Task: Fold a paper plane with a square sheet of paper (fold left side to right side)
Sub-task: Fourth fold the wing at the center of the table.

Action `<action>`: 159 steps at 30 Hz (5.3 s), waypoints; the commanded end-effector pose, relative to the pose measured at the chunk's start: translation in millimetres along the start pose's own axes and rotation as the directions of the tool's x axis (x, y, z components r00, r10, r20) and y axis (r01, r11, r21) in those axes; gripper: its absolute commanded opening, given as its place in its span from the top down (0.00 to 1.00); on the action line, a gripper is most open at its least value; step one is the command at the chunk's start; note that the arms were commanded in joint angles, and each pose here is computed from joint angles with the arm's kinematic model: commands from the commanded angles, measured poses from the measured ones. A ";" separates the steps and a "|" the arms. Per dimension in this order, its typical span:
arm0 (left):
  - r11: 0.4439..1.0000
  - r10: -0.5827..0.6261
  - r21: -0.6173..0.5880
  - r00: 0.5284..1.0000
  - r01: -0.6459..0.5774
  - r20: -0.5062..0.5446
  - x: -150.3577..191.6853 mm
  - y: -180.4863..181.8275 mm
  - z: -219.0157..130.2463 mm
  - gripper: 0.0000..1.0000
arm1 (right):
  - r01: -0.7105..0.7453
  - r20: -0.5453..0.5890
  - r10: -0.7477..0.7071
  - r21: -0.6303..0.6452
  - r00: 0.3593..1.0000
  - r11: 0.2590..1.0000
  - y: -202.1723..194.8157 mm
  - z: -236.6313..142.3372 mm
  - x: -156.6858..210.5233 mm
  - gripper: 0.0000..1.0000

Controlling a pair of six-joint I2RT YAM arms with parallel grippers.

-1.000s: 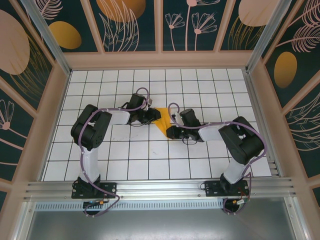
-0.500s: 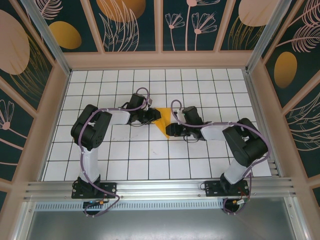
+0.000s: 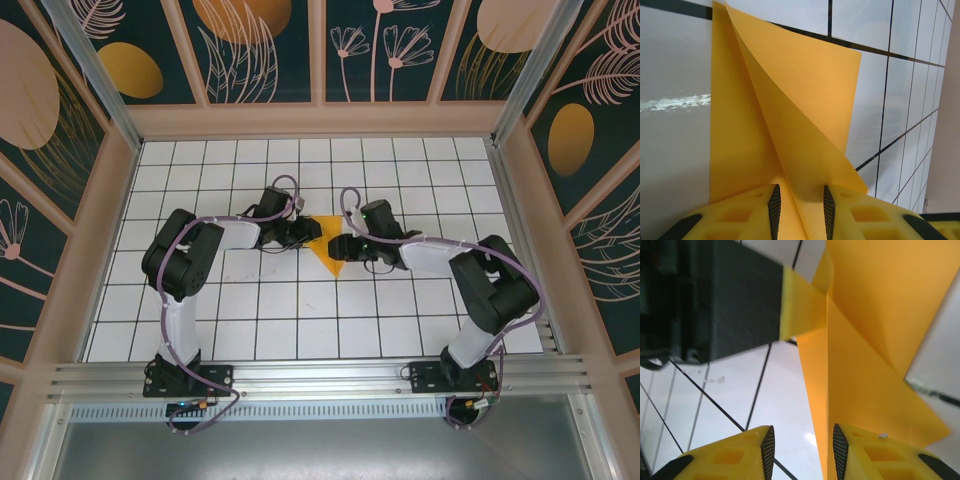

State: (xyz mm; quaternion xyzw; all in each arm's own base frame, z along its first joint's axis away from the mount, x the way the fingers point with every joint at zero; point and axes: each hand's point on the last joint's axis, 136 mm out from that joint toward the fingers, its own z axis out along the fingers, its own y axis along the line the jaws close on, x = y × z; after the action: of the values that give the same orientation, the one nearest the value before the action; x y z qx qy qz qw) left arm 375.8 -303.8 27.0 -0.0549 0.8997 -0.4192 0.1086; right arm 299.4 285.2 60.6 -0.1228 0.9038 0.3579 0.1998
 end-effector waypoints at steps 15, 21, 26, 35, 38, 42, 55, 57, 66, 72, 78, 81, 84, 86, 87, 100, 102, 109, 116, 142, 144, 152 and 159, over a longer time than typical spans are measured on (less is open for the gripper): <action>0.999 0.000 -0.042 1.000 -0.001 -0.010 4.9 11.6 5.8 0.68 | 0.056 -0.074 -0.044 0.168 0.996 0.984 -20.3 35.4 1.2 0.55; 0.999 0.001 -0.039 1.000 -0.001 -0.012 5.8 11.0 5.2 0.68 | 0.068 -0.075 -0.059 0.119 0.995 0.991 -11.7 41.2 -2.2 0.72; 0.999 -0.002 -0.040 1.000 0.001 -0.011 7.7 13.3 5.0 0.68 | 0.077 -0.072 -0.072 0.072 0.995 0.994 -6.3 42.7 -4.2 0.82; 0.999 -0.010 -0.041 1.000 0.009 -0.024 12.0 17.9 8.3 0.65 | 0.026 -0.057 -0.027 -0.024 0.998 0.999 -8.5 37.3 -2.8 0.86; 0.999 -0.016 -0.047 0.999 0.015 -0.031 13.3 20.8 11.2 0.65 | 0.009 -0.056 -0.011 -0.043 0.998 0.999 -11.9 36.2 -1.9 0.86; 0.997 -0.015 -0.071 0.999 0.012 -0.044 15.4 25.1 16.2 0.65 | -0.006 -0.069 0.002 -0.056 0.998 0.998 -16.9 36.6 2.2 0.86; 0.984 -0.006 -0.177 0.997 -0.006 -0.071 18.8 41.9 22.8 0.65 | -0.025 -0.095 0.016 -0.099 0.995 0.995 -16.2 40.2 15.1 0.87; 0.982 -0.006 -0.190 0.997 -0.008 -0.072 18.8 44.2 22.9 0.65 | -0.028 -0.095 0.018 -0.103 0.995 0.994 -16.4 40.4 16.1 0.87; 0.966 -0.001 -0.259 0.997 -0.020 -0.081 20.3 56.5 24.1 0.65 | -0.048 -0.070 0.040 -0.109 0.997 0.993 -22.8 34.5 7.4 0.83; 0.963 -0.001 -0.269 0.997 -0.020 -0.078 19.1 57.7 24.0 0.64 | -0.045 -0.057 0.038 -0.140 0.998 0.989 -17.5 31.2 2.7 0.81; 0.963 -0.001 -0.269 0.997 -0.019 -0.077 19.0 57.8 23.9 0.65 | -0.057 -0.070 0.047 -0.152 0.996 0.987 -18.1 34.2 4.9 0.80; 0.963 -0.001 -0.268 0.997 -0.019 -0.075 18.5 57.8 23.4 0.65 | -0.053 -0.063 0.045 -0.144 0.997 0.988 -17.9 31.7 1.6 0.74; 0.964 -0.001 -0.266 0.997 -0.019 -0.074 18.9 57.3 23.4 0.65 | -0.043 -0.033 0.039 -0.124 0.999 0.991 -16.7 20.9 -6.7 0.67; 0.964 0.000 -0.264 0.997 -0.019 -0.072 18.2 56.6 23.0 0.65 | -0.038 -0.023 0.036 -0.103 0.999 0.994 -17.2 15.1 -10.0 0.63; 0.964 -0.001 -0.264 0.997 -0.018 -0.072 18.5 56.7 22.9 0.65 | -0.039 -0.021 0.037 -0.086 0.999 0.996 -18.2 13.4 -10.8 0.61; 0.965 0.002 -0.261 0.997 -0.020 -0.071 19.1 56.5 23.0 0.65 | -0.064 -0.068 0.063 -0.019 0.996 0.998 -23.2 32.8 -1.5 0.55; 0.966 0.002 -0.258 0.998 -0.019 -0.069 18.7 55.8 22.7 0.65 | -0.067 -0.069 0.065 -0.022 0.995 0.998 -23.3 35.0 -2.6 0.57; 0.967 -0.001 -0.256 0.997 -0.017 -0.071 19.4 56.3 23.1 0.65 | -0.059 -0.107 0.053 -0.046 0.993 0.997 -17.2 49.3 2.7 0.67; 0.967 0.000 -0.254 0.998 -0.018 -0.071 19.6 55.7 23.1 0.65 | -0.046 -0.129 0.038 -0.060 0.991 0.997 -17.4 56.6 3.9 0.70; 0.966 0.002 -0.256 0.997 -0.020 -0.071 19.4 55.9 22.9 0.65 | -0.146 0.005 0.149 -0.164 0.989 0.976 -19.2 1.1 -47.3 0.59; 0.967 0.002 -0.256 0.998 -0.020 -0.070 19.5 55.6 22.6 0.65 | -0.169 0.002 0.171 -0.158 0.985 0.973 -22.3 5.9 -49.1 0.60; 0.967 0.002 -0.255 0.998 -0.020 -0.070 20.2 56.1 22.3 0.65 | -0.191 -0.022 0.190 -0.165 0.981 0.967 -24.8 19.8 -51.9 0.64; 0.967 0.001 -0.255 0.998 -0.018 -0.068 19.5 55.6 22.0 0.65 | -0.196 -0.039 0.192 -0.175 0.981 0.965 -23.7 28.9 -52.8 0.71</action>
State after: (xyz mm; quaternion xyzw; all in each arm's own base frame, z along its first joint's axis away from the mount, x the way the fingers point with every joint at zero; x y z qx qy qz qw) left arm 378.1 -309.5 21.3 -0.0378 0.9230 -0.3708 0.0960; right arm 356.6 281.5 42.9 -0.0429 0.8877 0.4372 0.1377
